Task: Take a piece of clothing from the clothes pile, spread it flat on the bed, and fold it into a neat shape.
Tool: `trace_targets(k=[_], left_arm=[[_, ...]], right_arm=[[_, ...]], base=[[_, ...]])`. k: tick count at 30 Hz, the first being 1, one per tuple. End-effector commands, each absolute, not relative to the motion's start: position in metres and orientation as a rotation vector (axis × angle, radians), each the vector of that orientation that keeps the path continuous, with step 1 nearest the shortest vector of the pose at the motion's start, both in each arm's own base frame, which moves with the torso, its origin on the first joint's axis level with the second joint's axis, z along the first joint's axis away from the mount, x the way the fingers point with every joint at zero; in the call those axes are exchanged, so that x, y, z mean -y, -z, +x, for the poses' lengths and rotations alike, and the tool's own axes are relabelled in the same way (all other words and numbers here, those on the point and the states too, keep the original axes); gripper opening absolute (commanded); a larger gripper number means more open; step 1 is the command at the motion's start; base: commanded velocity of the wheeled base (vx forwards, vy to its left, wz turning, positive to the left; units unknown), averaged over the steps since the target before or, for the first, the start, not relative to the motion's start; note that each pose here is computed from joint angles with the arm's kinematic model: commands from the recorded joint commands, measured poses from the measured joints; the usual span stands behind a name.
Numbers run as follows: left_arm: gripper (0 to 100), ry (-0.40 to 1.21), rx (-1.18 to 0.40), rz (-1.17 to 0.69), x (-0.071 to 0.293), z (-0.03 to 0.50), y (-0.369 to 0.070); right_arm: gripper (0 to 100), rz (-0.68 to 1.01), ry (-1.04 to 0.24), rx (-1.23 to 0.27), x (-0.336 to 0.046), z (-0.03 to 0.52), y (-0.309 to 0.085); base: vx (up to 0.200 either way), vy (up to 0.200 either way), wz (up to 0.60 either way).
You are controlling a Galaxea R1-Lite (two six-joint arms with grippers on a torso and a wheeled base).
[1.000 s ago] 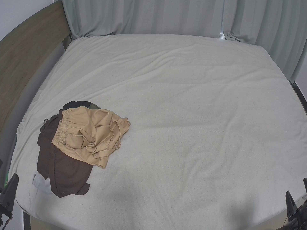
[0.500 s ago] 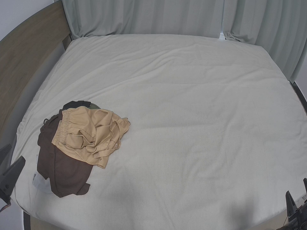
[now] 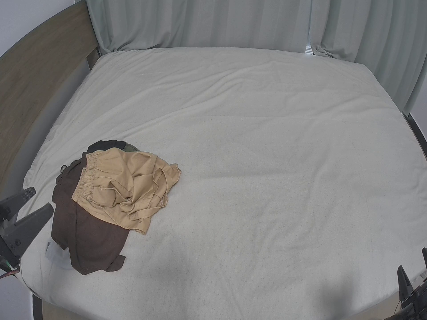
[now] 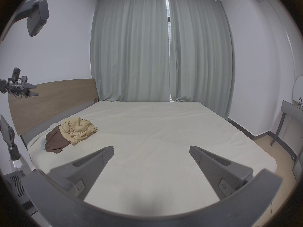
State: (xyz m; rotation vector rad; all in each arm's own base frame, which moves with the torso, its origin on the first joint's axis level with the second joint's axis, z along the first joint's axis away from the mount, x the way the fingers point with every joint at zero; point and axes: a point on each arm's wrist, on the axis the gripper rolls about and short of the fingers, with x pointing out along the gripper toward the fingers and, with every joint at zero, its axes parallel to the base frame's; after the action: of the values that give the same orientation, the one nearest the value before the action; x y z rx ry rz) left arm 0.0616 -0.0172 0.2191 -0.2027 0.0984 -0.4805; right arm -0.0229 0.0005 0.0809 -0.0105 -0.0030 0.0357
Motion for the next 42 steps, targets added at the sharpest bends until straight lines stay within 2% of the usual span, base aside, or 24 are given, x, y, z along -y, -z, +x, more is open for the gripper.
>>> trace_targets(k=[1, 14, 27, 42], left_arm=[[100, 0.501, -0.154, -0.226, 0.02, 0.077, -0.221], [100, 0.576, -0.215, -0.253, 0.022, 0.093, -0.221], [100, 0.597, -0.263, -0.322, -0.008, 0.136, -0.224], [100, 0.615, -0.287, -0.337, -0.016, 0.173, -0.215]], right_arm=[[100, -0.011, -0.037, 0.003, 0.0, -0.023, -0.076], [100, -0.011, -0.037, 0.003, 0.0, -0.023, -0.076], [100, -0.011, -0.038, 0.003, 0.0, -0.023, -0.076], [100, -0.009, -0.038, 0.005, 0.0, -0.023, -0.076]], base=[[0.0, 0.0, 0.0], [0.0, 0.0, 0.0], [0.0, 0.0, 0.0], [0.0, 0.0, 0.0]])
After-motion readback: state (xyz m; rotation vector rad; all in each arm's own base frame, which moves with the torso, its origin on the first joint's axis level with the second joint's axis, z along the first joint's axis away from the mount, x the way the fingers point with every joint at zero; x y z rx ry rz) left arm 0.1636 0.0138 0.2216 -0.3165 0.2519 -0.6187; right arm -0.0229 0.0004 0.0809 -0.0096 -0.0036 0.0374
